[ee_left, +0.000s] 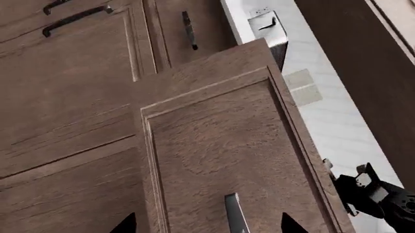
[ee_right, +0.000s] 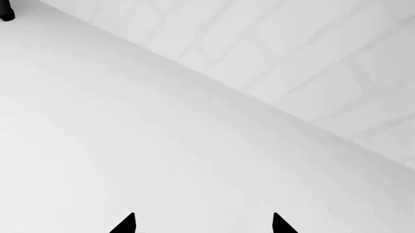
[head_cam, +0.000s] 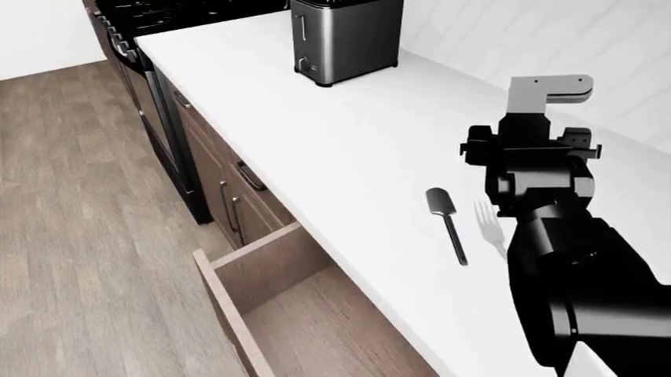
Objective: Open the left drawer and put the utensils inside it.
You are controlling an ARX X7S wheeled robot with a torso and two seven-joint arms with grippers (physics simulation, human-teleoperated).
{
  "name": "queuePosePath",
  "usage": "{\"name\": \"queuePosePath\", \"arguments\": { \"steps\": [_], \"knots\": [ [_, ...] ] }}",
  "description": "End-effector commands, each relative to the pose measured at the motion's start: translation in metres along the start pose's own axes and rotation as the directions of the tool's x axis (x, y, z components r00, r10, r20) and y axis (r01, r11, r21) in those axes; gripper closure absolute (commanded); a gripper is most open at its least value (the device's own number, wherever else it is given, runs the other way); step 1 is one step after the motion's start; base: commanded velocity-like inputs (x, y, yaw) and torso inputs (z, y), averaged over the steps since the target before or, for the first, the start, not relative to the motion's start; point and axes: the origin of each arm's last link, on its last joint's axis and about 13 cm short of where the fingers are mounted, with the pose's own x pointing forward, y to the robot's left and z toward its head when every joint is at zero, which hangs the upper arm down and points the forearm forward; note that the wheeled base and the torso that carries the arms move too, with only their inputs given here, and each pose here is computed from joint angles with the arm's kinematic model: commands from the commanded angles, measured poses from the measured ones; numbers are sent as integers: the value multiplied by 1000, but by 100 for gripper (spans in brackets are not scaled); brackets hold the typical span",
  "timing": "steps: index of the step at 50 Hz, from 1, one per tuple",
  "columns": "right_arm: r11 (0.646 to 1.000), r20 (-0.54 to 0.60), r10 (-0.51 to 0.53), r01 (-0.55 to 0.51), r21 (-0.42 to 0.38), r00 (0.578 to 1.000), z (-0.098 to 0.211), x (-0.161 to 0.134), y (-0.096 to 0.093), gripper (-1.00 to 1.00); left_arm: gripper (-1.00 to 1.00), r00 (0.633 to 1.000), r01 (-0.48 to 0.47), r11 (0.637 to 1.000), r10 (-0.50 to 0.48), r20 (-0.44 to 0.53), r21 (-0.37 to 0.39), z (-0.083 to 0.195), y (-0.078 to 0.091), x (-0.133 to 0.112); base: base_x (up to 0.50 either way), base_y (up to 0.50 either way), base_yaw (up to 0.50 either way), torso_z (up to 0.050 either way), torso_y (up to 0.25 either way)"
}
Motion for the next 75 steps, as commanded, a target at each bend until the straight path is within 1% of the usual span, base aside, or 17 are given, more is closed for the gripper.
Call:
{"name": "queuePosePath", "arguments": {
  "steps": [1, 6, 9, 10, 12, 15, 17, 19, 20, 23, 31, 36, 45, 47, 67, 72, 75],
  "knots": [
    [1000, -5, 0, 0, 3, 1000, -2, 0, 0, -100, -100, 952, -117, 988, 82, 294, 104, 34, -25, -15, 0, 0, 0, 0, 0],
    [1000, -2, 0, 0, 6, 1000, 1, 0, 0, -100, -100, 929, -135, 981, 76, 362, 140, 44, -36, -18, 0, 0, 0, 0, 0],
    [1000, 0, 1, -1, 9, 1000, 2, 0, -1, -100, -100, 907, -194, 947, 74, 415, 255, 60, -55, -11, 0, 0, 0, 0, 0],
    [1000, 0, -1, 1, 8, 1000, 2, 0, -1, -100, -100, 934, -198, 927, 80, 348, 318, 69, -68, -4, 0, 0, 0, 0, 0],
    [1000, -1, 0, 0, 9, 1000, 1, 0, -1, -100, -100, 915, -222, 910, 70, 397, 351, 71, -76, -2, 0, 0, 0, 0, 0],
    [1000, -2, 1, -1, 7, 1000, 1, 0, -1, -100, -100, 927, -237, 802, 17, 376, 549, 85, -117, 23, 0, 0, 0, 0, 0],
    [1000, -3, 4, -4, 1, 1000, 1, -1, 0, -100, -100, 965, -168, 690, -32, 262, 704, 87, -144, 33, 0, 0, 0, 0, 0],
    [1000, -3, 8, -8, -5, 1000, 1, -1, 1, -100, -100, 951, -235, 612, -16, 308, 755, 88, -159, 36, 0, 0, 0, 0, 0],
    [1000, -6, 8, -8, -6, 1000, 1, -1, 0, -100, -100, 919, -348, 610, 72, 387, 712, 88, -162, 37, 0, 0, 0, 0, 0],
    [1000, -14, 9, -10, -8, 1000, 1, -1, -1, -100, -100, 906, -383, 582, 87, 413, 717, 93, -174, 42, 0, 0, 0, 0, 0],
    [999, -10, -39, 38, -32, 999, 4, -2, 0, -100, -100, 914, -366, 592, 82, 398, 718, 93, -178, 43, 0, 0, 0, 0, 0],
    [986, -67, 129, -136, -102, 989, 15, -17, -14, -100, -100, 914, -367, 601, 90, 396, 710, 95, -175, 44, 0, 0, 0, 0, 0],
    [983, -23, 158, -159, -97, 987, 25, -41, -28, -100, -100, 911, -375, 604, 101, 399, 704, 97, -172, 44, 0, 0, 0, 0, 0],
    [954, -71, 262, -270, -134, 962, 26, -68, -41, -100, -100, 910, -376, 612, 103, 401, 696, 98, -169, 45, 0, 0, 0, 0, 0],
    [897, -174, 413, -432, -90, 894, 16, -90, -20, -100, -100, 906, -383, 621, 109, 408, 684, 97, -165, 44, 0, 0, 0, 0, 0],
    [939, -171, 307, -327, -108, 936, 9, -101, -29, -100, -100, 903, -391, 621, 117, 412, 679, 99, -163, 44, 0, 0, 0, 0, 0],
    [888, -179, 433, -452, -80, 883, 5, -117, -26, -100, -100, 905, -389, 621, 117, 410, 680, 99, -163, 44, 0, 0, 0, 0, 0]
  ]
}}
